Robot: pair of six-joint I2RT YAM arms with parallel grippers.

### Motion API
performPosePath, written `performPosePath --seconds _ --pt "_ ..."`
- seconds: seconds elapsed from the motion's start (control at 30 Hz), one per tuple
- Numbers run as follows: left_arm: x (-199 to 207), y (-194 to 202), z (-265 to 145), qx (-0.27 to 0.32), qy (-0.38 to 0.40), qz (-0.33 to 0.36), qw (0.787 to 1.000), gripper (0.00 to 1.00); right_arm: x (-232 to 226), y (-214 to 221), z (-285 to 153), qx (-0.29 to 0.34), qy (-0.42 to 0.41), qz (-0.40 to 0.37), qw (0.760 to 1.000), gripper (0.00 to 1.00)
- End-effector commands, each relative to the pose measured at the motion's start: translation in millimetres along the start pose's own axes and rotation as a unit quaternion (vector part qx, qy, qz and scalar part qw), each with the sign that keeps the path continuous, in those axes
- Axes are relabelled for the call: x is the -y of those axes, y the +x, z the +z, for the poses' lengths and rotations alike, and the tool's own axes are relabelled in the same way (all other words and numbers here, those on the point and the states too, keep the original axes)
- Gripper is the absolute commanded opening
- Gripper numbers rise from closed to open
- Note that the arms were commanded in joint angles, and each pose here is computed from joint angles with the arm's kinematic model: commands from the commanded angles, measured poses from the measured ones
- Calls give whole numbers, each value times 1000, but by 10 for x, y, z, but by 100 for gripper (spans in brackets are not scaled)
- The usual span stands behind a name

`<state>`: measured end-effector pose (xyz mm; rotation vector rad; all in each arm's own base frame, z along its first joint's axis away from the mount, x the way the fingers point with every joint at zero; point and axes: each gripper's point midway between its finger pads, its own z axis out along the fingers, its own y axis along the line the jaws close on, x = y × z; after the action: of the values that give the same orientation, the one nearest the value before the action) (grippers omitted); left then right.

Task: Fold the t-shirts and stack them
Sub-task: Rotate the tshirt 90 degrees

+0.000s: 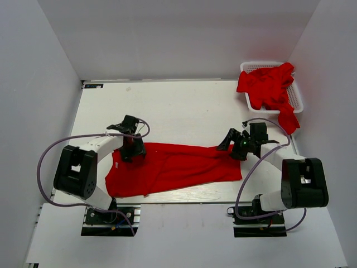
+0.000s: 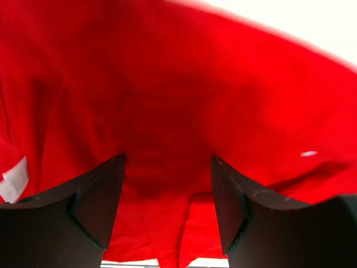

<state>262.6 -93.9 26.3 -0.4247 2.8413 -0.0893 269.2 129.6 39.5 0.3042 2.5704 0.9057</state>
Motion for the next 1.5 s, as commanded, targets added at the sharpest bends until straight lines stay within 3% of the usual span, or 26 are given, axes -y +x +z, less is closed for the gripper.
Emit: performPosePath --seconds 0.0,0.2,0.27,0.33,0.37,0.4,0.43,0.6,0.63,0.67,0.73,0.83,0.97,1.13,1.17,1.23,1.33,1.4,1.47 --pt "26 34 -64 15 16 -24 999 73 558 35 -18 37 137 22 990 90" --pt "135 -151 332 -5 -13 -33 999 73 527 -54 -111 68 146 16 987 90" --pt "280 -492 394 16 -13 -32 999 72 471 -27 -96 66 138 12 988 90" --pt "335 -597 656 -4 -34 -22 999 72 499 28 -87 57 147 0 987 90" --pt "578 -982 616 30 -10 -18 999 72 501 55 -80 52 150 -5 987 90" --pt "604 -954 890 6 -32 -4 999 72 537 106 -76 45 158 -10 986 90" --pt "910 -1380 839 41 1 4 999 72 535 152 -62 36 160 -26 986 90" --pt "1841 -2080 1345 43 109 39 992 72 531 549 74 -22 159 -79 984 90" --pt "2154 -2408 1153 84 163 43 982 72 469 603 86 -33 152 -87 984 90" --pt "2241 -2372 1382 77 184 42 979 73 335 704 141 -47 132 -130 982 90" --pt "2561 -2465 1366 104 272 43 956 79 168 821 188 -68 99 -152 981 90" --pt "2879 -2543 1172 142 309 41 940 87 -103 1079 286 -117 59 -235 963 90" --pt "3257 -2634 969 177 359 46 915 92 -470 1647 331 -205 -16 -340 918 90" --pt "3397 -2519 978 176 373 53 909 95 -1004 2109 259 -260 -97 -423 863 90" --pt "3397 -2519 978 176 373 53 909 96 -1144 2278 170 -284 -129 -439 843 90" --pt "3400 -2553 926 182 373 52 908 99 -1314 2270 115 -273 -141 -450 839 90" --pt "3366 -2601 733 195 364 63 909 99 -1514 2152 -9 -234 -148 -446 851 90" --pt "3328 -2654 593 211 355 71 908 99 -1553 1863 -37 -168 -104 -450 871 90" --pt "3333 -2820 163 249 355 78 898 99 -1710 1586 -77 -104 -80 -449 884 90"
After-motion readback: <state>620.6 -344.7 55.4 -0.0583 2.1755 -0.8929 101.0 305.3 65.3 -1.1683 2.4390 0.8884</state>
